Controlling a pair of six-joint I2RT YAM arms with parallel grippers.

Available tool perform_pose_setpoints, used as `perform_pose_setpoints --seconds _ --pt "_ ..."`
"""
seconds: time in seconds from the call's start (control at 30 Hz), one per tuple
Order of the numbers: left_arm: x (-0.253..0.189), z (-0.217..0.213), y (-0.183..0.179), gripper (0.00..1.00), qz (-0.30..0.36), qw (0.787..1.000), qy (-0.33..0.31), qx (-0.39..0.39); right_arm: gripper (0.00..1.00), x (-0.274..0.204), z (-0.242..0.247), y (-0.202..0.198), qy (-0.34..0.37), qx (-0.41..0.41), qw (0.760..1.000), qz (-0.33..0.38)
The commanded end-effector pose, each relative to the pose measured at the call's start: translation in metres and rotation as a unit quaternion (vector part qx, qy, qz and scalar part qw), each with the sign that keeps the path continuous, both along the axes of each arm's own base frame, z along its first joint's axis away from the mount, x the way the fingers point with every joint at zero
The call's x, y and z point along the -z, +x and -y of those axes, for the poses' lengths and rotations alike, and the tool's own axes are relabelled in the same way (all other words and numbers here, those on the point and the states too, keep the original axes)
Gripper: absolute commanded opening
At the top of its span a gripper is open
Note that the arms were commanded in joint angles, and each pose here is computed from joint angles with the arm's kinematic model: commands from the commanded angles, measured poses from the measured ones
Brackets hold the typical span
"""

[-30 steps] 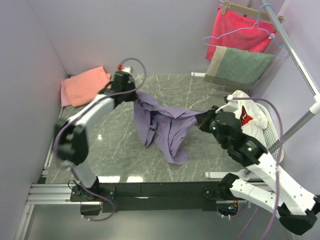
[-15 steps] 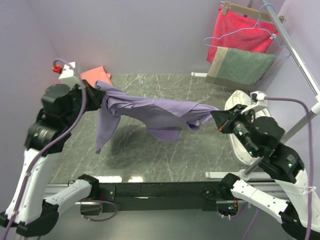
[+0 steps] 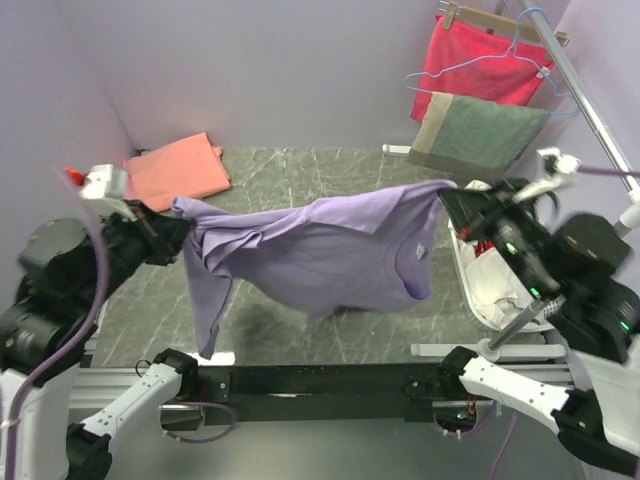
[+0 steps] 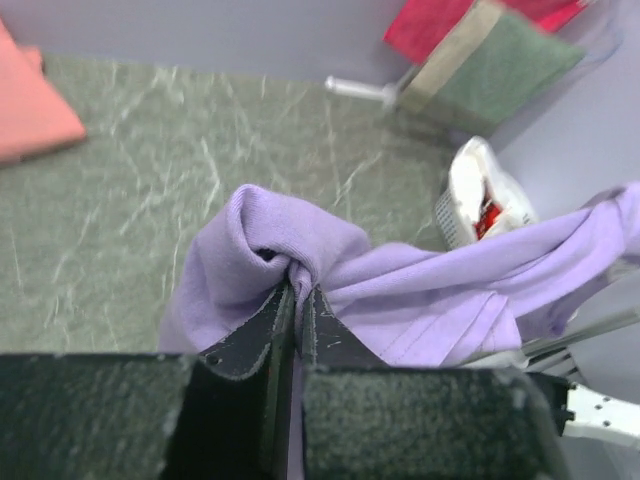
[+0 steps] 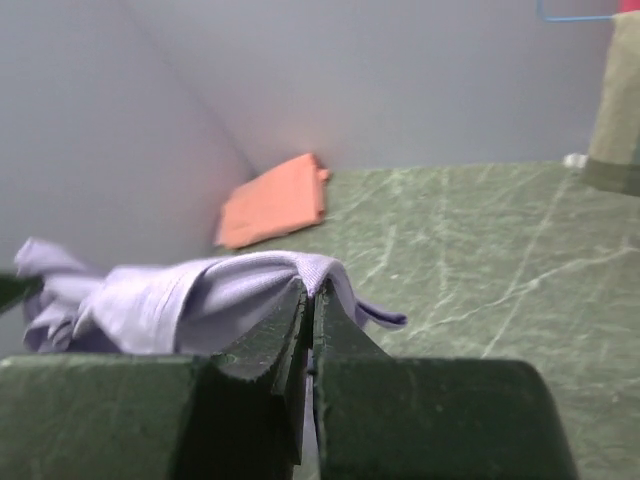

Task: Fold and stack the t-shirts
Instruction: Flatten out the tshirt

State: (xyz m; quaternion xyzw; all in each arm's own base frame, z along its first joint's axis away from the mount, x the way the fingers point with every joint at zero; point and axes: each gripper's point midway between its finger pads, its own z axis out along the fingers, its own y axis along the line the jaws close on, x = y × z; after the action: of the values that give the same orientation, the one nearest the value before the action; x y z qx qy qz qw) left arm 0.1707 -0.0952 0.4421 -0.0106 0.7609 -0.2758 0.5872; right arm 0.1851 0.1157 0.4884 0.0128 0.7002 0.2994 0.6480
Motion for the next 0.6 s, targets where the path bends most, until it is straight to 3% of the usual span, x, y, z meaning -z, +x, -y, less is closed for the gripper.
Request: perform_pose_setpoints --seconds 0.0,0.17,0.37,0.4,0.47,0.5,0.53,0.57 --pt "0.060 0.013 0.041 0.04 -0.078 0.997 0.019 -0.010 0.04 0.035 -0.025 0.068 -0.087 0.069 0.993 -0.040" --pt "0.159 0.016 0.109 0.01 -0.167 0.981 0.057 -0.075 0.03 0.108 -0.044 0.141 -0.161 0.113 0.972 -0.125" --pt "0.275 0.007 0.175 0.03 -0.269 0.949 0.091 -0.140 0.00 0.215 -0.037 0.217 -0.184 0.125 0.946 -0.238" --pt "0.285 0.003 0.187 0.22 -0.275 0.945 0.095 -0.152 0.00 0.226 -0.036 0.226 -0.187 0.126 0.942 -0.248" --pt "0.326 -0.002 0.205 0.33 -0.327 0.922 0.100 -0.181 0.00 0.260 -0.038 0.242 -0.204 0.126 0.928 -0.286" --pt "0.335 -0.003 0.212 0.81 -0.339 0.918 0.098 -0.182 0.00 0.269 -0.036 0.249 -0.206 0.127 0.924 -0.297" --pt "0.334 -0.001 0.227 0.99 -0.332 0.920 0.097 -0.187 0.00 0.276 -0.037 0.254 -0.211 0.124 0.921 -0.302" --pt "0.353 -0.002 0.232 0.99 -0.351 0.910 0.106 -0.193 0.00 0.292 -0.039 0.261 -0.218 0.122 0.915 -0.316"
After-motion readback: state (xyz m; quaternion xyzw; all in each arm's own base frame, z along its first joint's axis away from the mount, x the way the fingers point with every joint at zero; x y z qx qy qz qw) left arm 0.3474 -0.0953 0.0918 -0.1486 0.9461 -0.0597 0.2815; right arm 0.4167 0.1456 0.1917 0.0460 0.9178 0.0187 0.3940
